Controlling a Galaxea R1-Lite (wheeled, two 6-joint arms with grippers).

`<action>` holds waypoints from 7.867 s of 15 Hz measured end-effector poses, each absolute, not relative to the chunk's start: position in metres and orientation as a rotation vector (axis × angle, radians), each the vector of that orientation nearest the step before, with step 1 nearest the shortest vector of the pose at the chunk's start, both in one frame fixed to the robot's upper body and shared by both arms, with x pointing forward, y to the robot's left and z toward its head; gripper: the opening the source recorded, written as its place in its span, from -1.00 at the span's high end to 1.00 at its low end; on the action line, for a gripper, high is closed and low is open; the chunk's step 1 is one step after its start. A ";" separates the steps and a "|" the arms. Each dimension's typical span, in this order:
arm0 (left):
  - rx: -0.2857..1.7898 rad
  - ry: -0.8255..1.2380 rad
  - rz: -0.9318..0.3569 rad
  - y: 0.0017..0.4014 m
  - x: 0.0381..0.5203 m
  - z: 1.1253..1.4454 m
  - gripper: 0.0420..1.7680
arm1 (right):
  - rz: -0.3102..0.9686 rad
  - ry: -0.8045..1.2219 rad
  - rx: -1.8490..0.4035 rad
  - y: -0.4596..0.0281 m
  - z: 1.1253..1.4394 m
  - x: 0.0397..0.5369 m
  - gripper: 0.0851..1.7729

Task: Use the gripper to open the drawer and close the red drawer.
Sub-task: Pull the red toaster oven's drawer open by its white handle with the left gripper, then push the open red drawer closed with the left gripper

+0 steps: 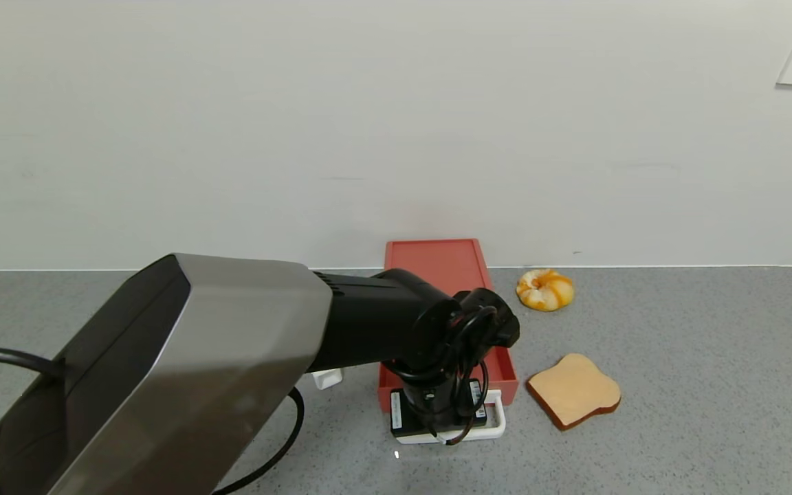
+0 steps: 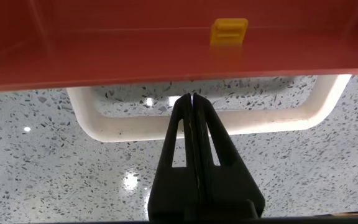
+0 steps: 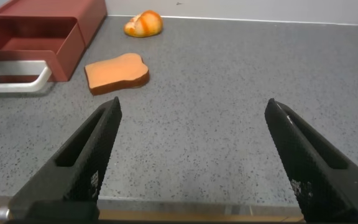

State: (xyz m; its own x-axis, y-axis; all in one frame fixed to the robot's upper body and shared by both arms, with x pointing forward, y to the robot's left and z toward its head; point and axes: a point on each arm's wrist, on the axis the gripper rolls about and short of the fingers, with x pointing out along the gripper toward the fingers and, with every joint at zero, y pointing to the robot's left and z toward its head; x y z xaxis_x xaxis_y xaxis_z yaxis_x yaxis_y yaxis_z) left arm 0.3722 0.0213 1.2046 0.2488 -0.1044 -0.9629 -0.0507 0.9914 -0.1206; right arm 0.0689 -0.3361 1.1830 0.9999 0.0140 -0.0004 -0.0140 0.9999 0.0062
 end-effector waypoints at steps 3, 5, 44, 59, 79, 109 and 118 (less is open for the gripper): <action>-0.126 1.334 -0.041 0.022 0.367 1.205 0.92 | 0.014 0.000 0.006 -0.336 1.183 0.069 -0.91; -0.115 1.337 -0.039 0.022 0.362 1.206 0.92 | 0.013 0.000 0.006 -0.336 1.183 0.069 -0.91; -0.072 1.167 -0.275 0.104 0.324 1.319 0.92 | 0.014 0.000 0.006 -0.336 1.183 0.069 -0.91; -0.199 0.885 -0.570 0.230 0.294 1.342 0.92 | 0.014 0.000 0.006 -0.336 1.183 0.069 -0.91; -0.209 0.835 -0.558 0.239 0.286 1.342 0.92 | 0.014 0.000 0.006 -0.336 1.183 0.069 -0.91; -0.177 1.270 -0.241 0.089 0.318 1.301 0.92 | 0.014 0.000 0.006 -0.336 1.183 0.069 -0.92; -0.152 1.310 -0.155 0.043 0.321 1.269 0.92 | 0.013 0.000 0.007 -0.336 1.183 0.069 -0.92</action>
